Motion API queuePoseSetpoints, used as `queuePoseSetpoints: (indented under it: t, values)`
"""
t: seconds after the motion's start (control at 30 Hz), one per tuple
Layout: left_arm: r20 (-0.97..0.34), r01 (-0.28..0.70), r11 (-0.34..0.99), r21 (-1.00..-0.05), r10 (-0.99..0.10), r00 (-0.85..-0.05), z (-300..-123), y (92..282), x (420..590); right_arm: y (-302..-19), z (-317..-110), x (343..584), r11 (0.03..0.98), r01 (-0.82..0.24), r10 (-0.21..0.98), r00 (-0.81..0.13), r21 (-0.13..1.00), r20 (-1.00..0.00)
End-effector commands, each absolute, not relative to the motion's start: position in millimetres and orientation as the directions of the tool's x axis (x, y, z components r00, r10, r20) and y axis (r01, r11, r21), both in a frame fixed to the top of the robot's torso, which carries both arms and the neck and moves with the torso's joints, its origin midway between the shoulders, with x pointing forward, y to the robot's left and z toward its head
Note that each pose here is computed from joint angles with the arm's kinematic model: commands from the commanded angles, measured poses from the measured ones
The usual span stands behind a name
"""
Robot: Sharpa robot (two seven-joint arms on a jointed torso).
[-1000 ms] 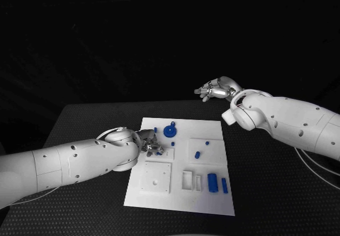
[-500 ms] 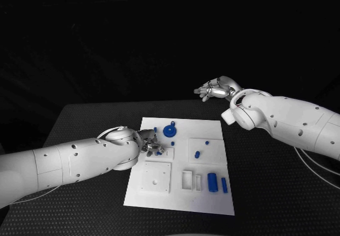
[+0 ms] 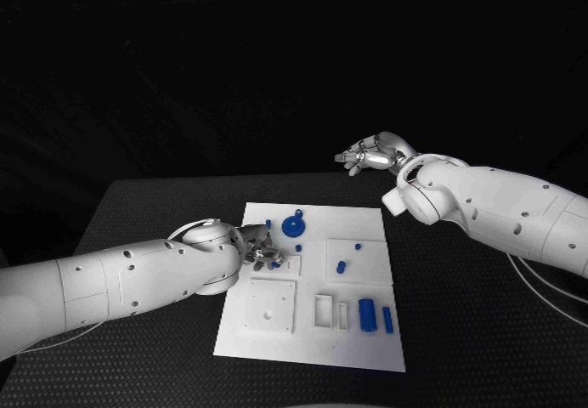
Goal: Assemble the parts on the task board
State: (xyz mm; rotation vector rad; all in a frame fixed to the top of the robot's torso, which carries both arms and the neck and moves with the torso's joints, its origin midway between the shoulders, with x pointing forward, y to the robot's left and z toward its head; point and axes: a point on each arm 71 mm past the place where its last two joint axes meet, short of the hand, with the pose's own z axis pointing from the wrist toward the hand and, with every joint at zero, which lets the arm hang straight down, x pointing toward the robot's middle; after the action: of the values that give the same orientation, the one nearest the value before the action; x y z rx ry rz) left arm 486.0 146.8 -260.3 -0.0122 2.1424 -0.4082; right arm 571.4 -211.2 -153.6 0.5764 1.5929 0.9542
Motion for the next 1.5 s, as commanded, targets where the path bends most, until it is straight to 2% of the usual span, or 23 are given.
queuePoseSetpoints:
  t: [0.03,1.03,1.5]
  values:
    - [-0.781,0.153,0.946,-0.286,-0.138,-0.609,-269.1,142.3,479.4,-209.9,-154.5,571.0,0.549,-0.129,0.785,-0.261,0.826,-0.563]
    - [-0.779,0.157,0.951,-0.268,-0.117,-0.615,-270.2,142.0,480.9,-209.5,-156.2,570.6,0.550,-0.126,0.783,-0.267,0.825,-0.562]
    - [-0.756,0.177,0.951,-0.255,-0.082,-0.649,-272.8,137.6,481.2,-208.6,-156.6,570.6,0.550,-0.126,0.782,-0.270,0.826,-0.562]
